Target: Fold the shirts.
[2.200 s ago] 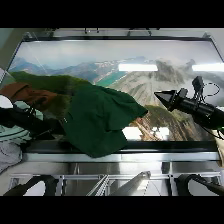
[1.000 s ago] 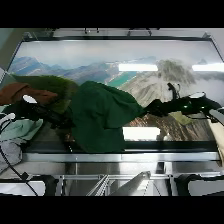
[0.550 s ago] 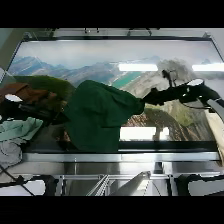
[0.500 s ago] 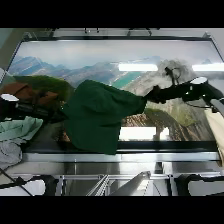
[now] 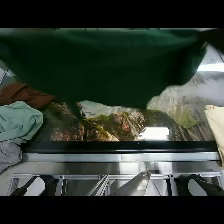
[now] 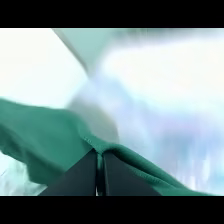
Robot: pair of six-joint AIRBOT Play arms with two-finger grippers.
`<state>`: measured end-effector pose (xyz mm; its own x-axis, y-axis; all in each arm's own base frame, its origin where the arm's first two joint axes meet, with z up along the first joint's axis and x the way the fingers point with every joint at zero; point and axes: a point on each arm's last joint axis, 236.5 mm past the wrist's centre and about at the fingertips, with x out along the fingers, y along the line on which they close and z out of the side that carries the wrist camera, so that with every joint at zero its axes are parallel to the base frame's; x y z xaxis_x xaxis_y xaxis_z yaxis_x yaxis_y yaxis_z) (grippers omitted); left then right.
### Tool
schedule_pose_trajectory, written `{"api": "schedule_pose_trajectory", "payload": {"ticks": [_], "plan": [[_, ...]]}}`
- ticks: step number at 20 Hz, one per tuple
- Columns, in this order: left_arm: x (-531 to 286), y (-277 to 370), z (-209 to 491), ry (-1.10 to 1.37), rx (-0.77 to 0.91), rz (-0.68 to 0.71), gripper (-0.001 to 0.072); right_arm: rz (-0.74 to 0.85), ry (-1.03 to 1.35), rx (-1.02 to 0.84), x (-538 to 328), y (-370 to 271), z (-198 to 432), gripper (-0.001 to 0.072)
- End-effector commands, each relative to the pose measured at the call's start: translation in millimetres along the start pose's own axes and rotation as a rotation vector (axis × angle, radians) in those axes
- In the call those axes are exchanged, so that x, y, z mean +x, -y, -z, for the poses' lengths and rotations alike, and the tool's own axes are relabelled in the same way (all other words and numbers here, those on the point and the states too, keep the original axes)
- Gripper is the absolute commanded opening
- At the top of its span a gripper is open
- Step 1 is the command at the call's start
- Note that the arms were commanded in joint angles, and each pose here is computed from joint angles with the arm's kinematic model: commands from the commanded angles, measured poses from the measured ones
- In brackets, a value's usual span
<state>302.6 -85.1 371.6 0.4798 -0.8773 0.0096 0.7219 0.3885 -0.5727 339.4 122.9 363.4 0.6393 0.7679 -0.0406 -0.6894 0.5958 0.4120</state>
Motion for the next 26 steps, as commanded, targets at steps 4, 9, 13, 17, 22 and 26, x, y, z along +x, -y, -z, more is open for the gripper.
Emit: {"api": "schedule_pose_trajectory", "payload": {"ticks": [4, 9, 13, 17, 22, 26], "plan": [[-5.7, 156.7, -36.4, 0.082, 0.432, 0.032, 0.002, 0.277, 0.355, -0.567, -84.4, -115.7, -90.0, 0.0023], [-8.2, 86.8, -35.4, 0.04, 0.225, 0.01, 0.002, 0.271, 0.211, -0.482, -38.5, -26.8, -74.9, 0.0024], [27.2, -65.4, 26.9, -0.133, -0.145, -0.087, 0.002, 0.237, 0.017, -0.283, 47.4, 90.1, -13.0, 0.0024], [77.7, -224.9, 144.5, -0.333, -0.421, -0.213, 0.012, 0.308, -0.167, -0.048, 120.8, 221.6, 98.5, 0.0025], [69.0, -323.8, 177.1, -0.4, -0.68, -0.154, 0.0713, 0.397, -0.211, 0.217, 111.6, 298.4, 152.6, 0.0506], [15.2, -335.3, 182.8, -0.509, -0.796, -0.218, 0.0623, 0.359, -0.334, 0.387, 41.0, 281.5, 155.7, 0.0388]]}}
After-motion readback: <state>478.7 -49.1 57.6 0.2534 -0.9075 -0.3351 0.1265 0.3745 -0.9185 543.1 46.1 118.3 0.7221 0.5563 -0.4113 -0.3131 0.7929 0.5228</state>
